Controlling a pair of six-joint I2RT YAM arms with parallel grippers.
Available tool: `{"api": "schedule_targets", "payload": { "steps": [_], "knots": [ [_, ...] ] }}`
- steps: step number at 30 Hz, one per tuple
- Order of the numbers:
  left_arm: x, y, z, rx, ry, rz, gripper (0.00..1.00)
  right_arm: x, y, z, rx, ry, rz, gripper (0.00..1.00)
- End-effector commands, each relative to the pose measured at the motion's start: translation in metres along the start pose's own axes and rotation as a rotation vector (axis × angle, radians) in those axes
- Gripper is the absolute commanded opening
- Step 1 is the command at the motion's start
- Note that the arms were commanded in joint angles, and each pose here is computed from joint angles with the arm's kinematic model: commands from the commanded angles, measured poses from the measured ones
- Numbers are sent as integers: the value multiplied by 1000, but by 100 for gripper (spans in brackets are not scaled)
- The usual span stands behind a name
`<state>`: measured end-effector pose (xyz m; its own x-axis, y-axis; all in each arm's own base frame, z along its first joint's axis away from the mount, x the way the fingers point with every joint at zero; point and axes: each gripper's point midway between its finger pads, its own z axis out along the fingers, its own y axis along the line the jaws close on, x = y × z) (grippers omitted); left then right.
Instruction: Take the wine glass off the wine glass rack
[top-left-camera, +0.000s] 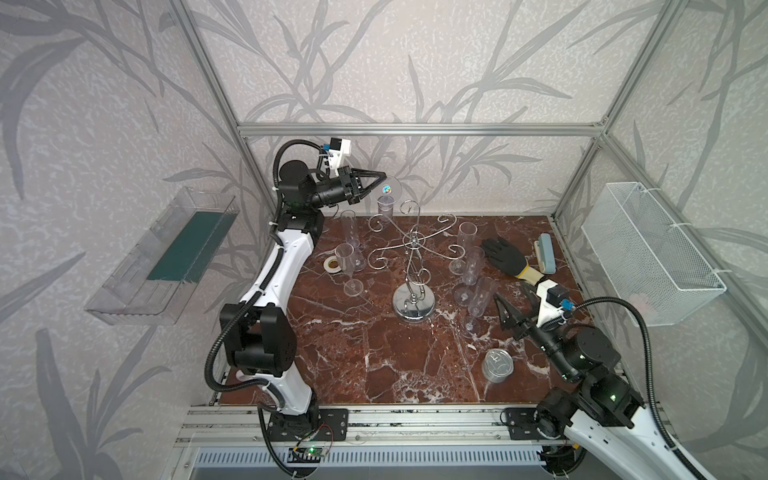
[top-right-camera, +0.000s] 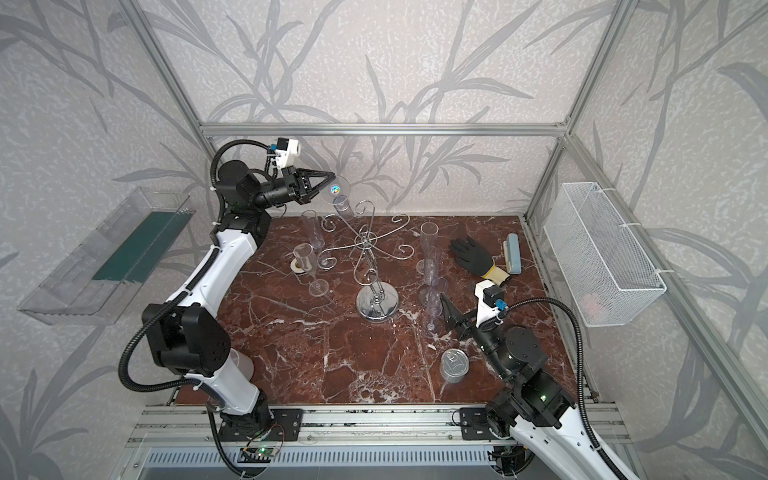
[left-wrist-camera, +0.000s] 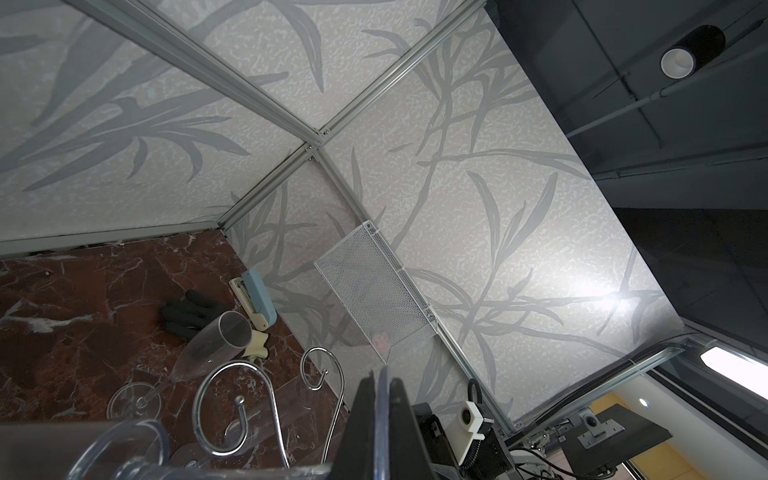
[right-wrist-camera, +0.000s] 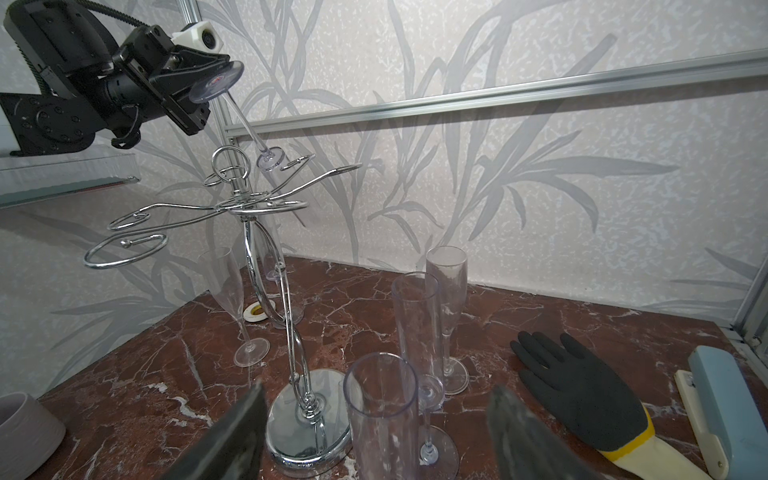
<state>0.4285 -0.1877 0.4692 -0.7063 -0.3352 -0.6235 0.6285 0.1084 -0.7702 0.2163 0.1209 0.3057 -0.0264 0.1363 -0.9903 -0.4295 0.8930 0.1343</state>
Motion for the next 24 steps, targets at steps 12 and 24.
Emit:
{"api": "schedule_targets", "payload": {
  "steps": [12, 24],
  "knots": [
    [-5, -60, -25, -198, -114, 443, 0, -26, -1, 2, 21, -37, -28, 82],
    [46, -108, -26, -417, -81, 1005, 0, -66, 11, 17, -1, -26, -19, 82]
  ]
}}
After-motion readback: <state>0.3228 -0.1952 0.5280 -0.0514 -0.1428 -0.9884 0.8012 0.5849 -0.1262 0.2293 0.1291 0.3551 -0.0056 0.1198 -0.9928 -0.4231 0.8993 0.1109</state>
